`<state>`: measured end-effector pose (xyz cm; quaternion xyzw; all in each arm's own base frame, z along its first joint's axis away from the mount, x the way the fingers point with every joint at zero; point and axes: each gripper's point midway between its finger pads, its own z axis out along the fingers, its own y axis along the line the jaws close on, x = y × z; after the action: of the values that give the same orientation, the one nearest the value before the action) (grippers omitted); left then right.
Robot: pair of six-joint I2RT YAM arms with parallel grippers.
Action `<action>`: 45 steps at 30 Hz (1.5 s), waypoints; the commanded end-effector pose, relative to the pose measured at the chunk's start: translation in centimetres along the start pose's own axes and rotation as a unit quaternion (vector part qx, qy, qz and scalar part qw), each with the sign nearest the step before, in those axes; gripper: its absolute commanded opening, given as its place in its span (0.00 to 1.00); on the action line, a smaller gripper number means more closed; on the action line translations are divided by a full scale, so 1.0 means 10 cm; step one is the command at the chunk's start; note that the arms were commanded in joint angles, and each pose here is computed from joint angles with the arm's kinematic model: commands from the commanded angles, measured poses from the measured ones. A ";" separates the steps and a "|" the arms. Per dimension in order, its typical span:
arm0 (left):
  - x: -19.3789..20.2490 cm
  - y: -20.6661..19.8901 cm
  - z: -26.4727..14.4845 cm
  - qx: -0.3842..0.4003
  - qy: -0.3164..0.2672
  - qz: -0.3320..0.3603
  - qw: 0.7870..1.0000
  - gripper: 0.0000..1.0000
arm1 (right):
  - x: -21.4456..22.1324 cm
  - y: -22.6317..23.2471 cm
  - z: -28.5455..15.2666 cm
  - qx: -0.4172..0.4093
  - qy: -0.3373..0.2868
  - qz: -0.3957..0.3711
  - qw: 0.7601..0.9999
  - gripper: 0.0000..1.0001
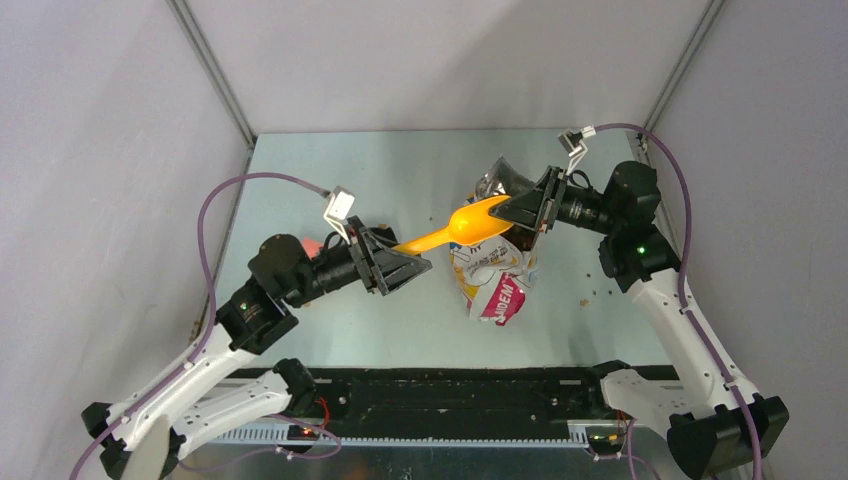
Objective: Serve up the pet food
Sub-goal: Adjust the spatula.
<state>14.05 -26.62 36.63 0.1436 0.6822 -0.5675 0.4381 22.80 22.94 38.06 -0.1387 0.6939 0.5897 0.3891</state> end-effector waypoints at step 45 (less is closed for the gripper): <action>-0.33 0.33 -0.07 -0.055 -0.142 -0.058 0.987 0.00 | -0.28 -0.21 -0.27 0.085 -0.056 -0.077 0.992 0.90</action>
<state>16.79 -25.49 35.75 0.0327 0.6570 -0.5878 0.4709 24.24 21.55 36.63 -0.1190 0.7182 0.5469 0.4135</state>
